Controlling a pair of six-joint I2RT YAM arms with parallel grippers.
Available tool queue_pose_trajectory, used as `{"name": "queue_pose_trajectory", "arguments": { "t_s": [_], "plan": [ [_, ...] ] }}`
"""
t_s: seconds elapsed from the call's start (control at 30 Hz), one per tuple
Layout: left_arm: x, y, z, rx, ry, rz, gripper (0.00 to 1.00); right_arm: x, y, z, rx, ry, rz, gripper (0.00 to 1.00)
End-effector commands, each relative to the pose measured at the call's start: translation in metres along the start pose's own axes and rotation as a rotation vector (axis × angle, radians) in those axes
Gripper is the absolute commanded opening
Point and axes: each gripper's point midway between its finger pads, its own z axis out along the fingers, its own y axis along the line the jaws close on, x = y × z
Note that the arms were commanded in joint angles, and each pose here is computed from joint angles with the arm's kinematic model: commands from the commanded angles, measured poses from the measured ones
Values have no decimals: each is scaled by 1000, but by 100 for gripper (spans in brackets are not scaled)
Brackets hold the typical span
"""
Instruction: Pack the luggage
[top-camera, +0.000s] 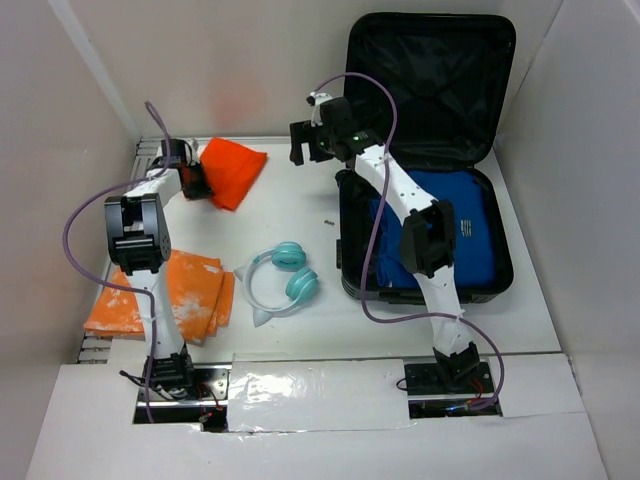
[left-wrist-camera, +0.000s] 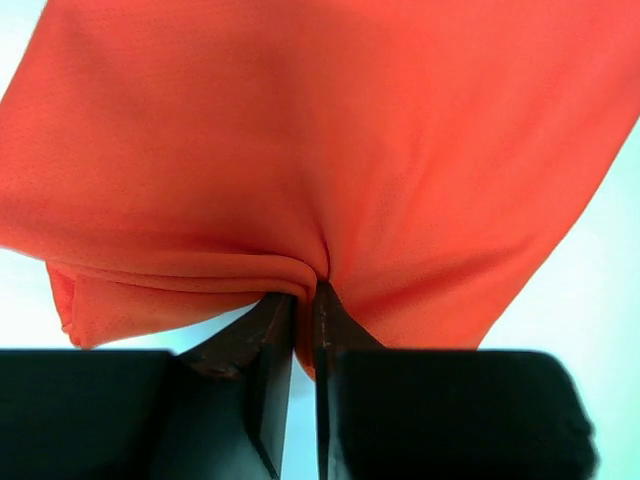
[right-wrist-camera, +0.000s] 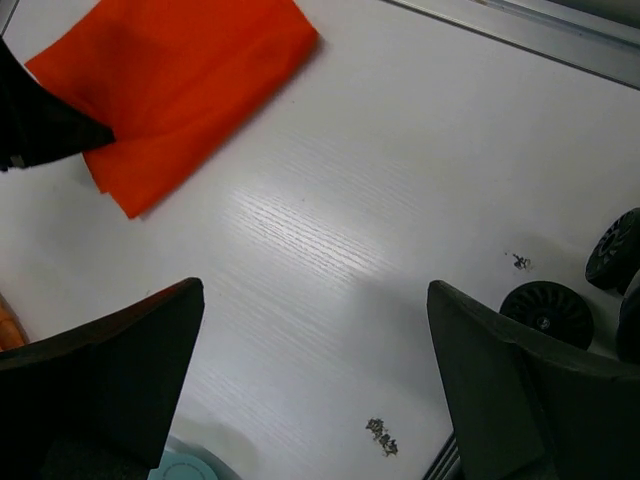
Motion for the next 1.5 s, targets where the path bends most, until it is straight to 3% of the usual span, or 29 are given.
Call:
{"name": "queue_pose_trajectory", "arguments": {
  "t_s": [0.0, 0.23, 0.47, 0.6, 0.83, 1.13, 1.47],
  "plan": [
    [24, -33, -29, 107, 70, 166, 22, -28, 16, -9, -37, -75, -11, 99],
    [64, -53, -71, 229, 134, 304, 20, -12, 24, -10, -33, -42, -27, 99],
    [47, -31, -58, 151, 129, 232, 21, 25, 37, 6, -86, 72, -23, 99],
    [40, -39, -55, 191, 121, 234, 21, 57, 38, 21, -50, 147, 2, 96],
    [41, -41, -52, 187, 112, 244, 22, 118, 36, 37, -31, 308, 181, 90],
    [50, -41, -51, 194, 124, 223, 22, 138, 33, 61, -4, 311, 224, 90],
    [61, -32, -45, 162, 108, 187, 22, 171, 24, 87, 65, 315, 238, 73]
  ]
}}
